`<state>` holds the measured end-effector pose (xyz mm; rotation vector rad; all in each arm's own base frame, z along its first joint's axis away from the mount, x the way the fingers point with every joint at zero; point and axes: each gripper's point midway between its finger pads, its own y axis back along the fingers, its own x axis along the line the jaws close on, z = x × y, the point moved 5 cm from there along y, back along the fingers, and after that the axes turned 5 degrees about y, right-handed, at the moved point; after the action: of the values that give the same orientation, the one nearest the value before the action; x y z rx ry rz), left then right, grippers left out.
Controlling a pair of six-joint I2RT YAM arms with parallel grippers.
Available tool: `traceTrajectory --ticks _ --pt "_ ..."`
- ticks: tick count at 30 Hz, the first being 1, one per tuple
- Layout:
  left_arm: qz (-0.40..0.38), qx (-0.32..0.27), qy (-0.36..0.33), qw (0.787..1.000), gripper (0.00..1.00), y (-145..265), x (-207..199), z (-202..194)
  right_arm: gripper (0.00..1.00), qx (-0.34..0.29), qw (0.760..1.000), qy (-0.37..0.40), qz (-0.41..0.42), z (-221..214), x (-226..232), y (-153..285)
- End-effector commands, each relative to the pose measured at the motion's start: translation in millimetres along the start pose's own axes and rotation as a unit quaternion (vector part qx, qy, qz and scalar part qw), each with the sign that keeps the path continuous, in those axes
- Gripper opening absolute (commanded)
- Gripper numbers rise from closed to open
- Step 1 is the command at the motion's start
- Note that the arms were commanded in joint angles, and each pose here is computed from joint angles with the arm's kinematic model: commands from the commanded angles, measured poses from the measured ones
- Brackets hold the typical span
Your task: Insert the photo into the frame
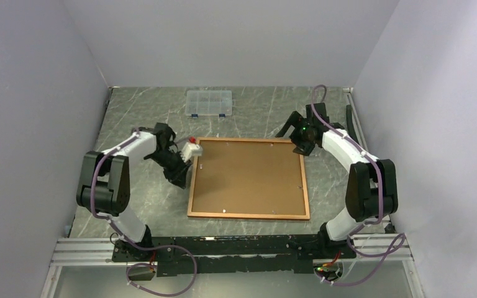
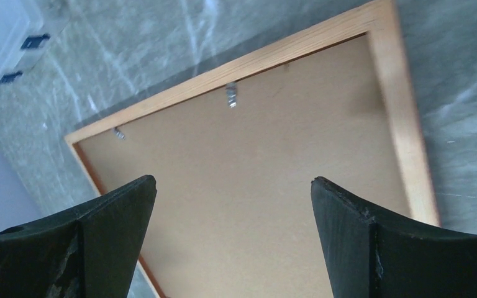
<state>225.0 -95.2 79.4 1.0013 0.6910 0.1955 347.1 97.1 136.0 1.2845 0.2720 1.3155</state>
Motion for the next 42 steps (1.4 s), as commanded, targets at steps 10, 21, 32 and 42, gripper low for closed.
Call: traceTrajectory --ticks 10,21,32,42 --pt "-0.066 -0.143 0.14 0.978 0.32 22 27 42 0.91 0.116 0.961 0.127 0.215 -121 169 -27" --pt "-0.071 -0.127 0.146 0.978 0.31 -6 37 26 0.83 0.192 0.947 0.117 0.232 -176 207 -80" --pt "-0.075 -0.126 0.145 0.979 0.3 -15 42 24 0.74 0.233 0.938 0.112 0.231 -211 213 -105" --pt "-0.062 -0.123 0.136 0.981 0.3 -15 44 23 0.72 0.251 0.935 0.111 0.225 -226 216 -109"
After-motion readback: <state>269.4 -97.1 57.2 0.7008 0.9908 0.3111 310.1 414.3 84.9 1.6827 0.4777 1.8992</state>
